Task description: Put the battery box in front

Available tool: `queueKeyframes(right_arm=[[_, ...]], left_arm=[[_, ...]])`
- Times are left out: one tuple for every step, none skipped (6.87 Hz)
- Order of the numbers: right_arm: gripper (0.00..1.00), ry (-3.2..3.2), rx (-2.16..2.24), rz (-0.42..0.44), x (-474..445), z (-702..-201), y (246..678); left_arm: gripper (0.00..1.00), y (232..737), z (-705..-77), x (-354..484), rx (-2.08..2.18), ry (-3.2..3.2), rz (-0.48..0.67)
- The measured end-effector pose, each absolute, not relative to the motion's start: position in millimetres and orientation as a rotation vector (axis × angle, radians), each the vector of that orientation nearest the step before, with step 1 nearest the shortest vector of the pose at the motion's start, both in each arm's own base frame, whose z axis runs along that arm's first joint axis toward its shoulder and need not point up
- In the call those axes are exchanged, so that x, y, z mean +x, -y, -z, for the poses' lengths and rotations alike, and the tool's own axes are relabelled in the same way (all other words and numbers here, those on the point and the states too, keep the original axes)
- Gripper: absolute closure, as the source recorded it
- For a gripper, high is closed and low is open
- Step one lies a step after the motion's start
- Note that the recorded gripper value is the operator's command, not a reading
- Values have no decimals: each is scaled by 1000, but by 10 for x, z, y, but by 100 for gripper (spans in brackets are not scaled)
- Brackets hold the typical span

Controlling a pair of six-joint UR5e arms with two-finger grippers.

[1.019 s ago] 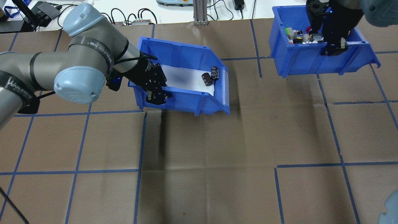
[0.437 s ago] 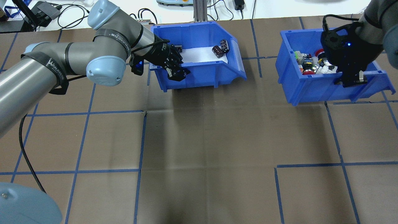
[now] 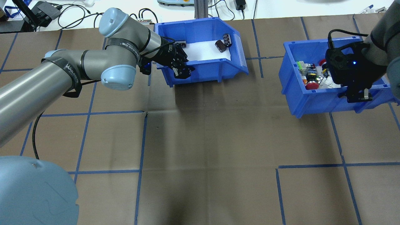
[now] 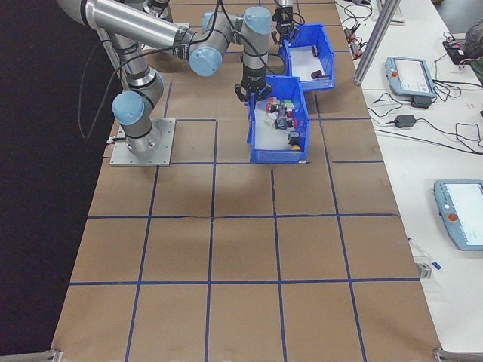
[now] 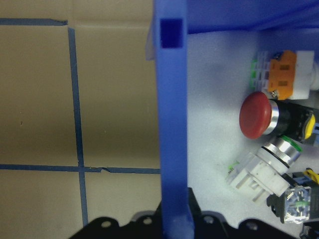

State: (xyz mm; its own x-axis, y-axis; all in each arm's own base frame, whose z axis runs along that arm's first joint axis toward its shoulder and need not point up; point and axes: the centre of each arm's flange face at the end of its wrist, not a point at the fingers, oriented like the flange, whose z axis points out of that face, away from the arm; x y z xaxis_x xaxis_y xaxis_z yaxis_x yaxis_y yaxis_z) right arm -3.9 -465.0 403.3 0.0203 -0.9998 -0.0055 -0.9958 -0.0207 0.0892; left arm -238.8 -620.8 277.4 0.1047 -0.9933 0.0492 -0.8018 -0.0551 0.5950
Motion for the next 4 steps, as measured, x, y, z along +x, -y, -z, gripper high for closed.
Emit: queueKeyframes(right_arm=[[96, 2155, 2201, 101, -32, -4018, 4632], [96, 2157, 2201, 101, -27, -4008, 4623], [96, 2162, 2201, 104, -21, -3985, 4604], [96, 2169, 2203, 108, -5, -3945, 4560]], left_arm=[[76, 6216, -2696, -2413, 1894, 1731, 565], [39, 6230, -2566, -2447, 1890, 1721, 610], [1, 6229, -2431, -2476, 1894, 1724, 639], [1, 6220, -2360, -2480, 1902, 1730, 649]])
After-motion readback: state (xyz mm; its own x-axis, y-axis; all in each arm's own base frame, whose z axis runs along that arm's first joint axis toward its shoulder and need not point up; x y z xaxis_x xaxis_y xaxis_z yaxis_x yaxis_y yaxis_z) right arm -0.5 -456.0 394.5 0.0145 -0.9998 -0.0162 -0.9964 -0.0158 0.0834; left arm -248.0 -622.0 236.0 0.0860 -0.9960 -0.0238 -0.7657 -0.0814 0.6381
